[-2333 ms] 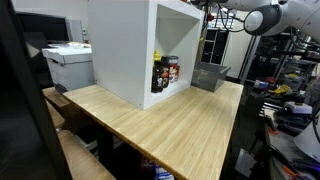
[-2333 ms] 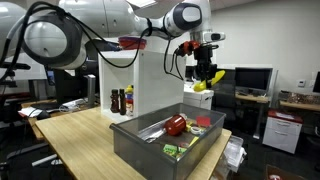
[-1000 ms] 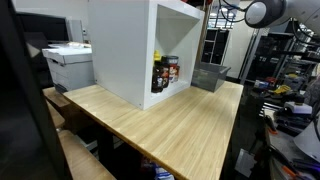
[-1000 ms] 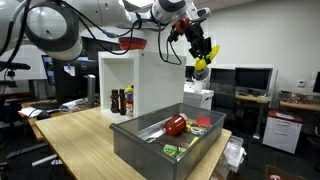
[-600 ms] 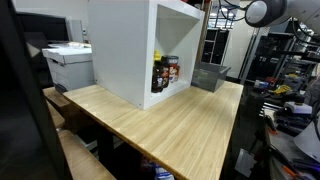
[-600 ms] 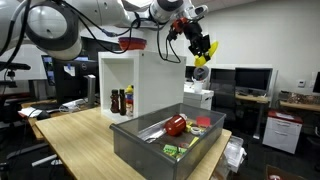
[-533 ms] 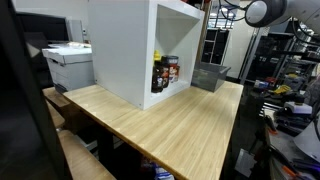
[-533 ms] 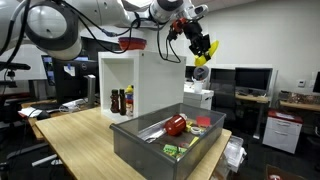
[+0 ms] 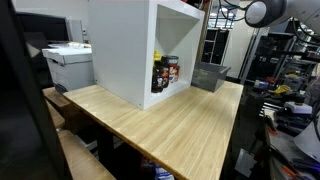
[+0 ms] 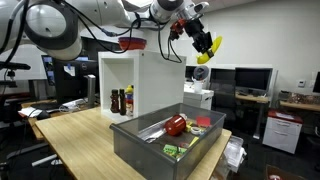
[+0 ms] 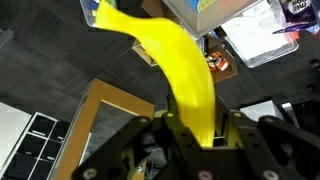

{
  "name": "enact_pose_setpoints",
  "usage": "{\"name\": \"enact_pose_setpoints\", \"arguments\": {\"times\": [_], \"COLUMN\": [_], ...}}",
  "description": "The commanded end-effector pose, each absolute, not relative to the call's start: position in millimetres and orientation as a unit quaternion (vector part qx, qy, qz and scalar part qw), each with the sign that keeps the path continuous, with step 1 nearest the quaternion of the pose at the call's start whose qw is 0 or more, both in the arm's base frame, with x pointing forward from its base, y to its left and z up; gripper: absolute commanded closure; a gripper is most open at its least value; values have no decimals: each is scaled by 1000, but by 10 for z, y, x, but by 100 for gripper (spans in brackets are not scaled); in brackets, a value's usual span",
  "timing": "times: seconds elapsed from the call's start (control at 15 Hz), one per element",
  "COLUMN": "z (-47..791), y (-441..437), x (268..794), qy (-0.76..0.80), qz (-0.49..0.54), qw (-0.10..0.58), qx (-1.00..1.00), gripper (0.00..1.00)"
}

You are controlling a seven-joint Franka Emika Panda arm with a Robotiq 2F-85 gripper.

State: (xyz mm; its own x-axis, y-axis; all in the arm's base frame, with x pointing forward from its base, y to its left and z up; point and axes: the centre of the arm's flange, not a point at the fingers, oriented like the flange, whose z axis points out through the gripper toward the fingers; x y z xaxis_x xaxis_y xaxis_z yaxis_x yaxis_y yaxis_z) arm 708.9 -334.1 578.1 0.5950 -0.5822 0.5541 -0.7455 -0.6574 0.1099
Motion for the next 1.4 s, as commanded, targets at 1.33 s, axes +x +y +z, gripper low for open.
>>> {"name": "enact_pose_setpoints", "arguments": {"times": [1.33], "z": [5776], "y": [-3318], "x": [7112], "qy": [-375], "qz": [253], "qw": [161], "qx": [877], "gripper": [88]}}
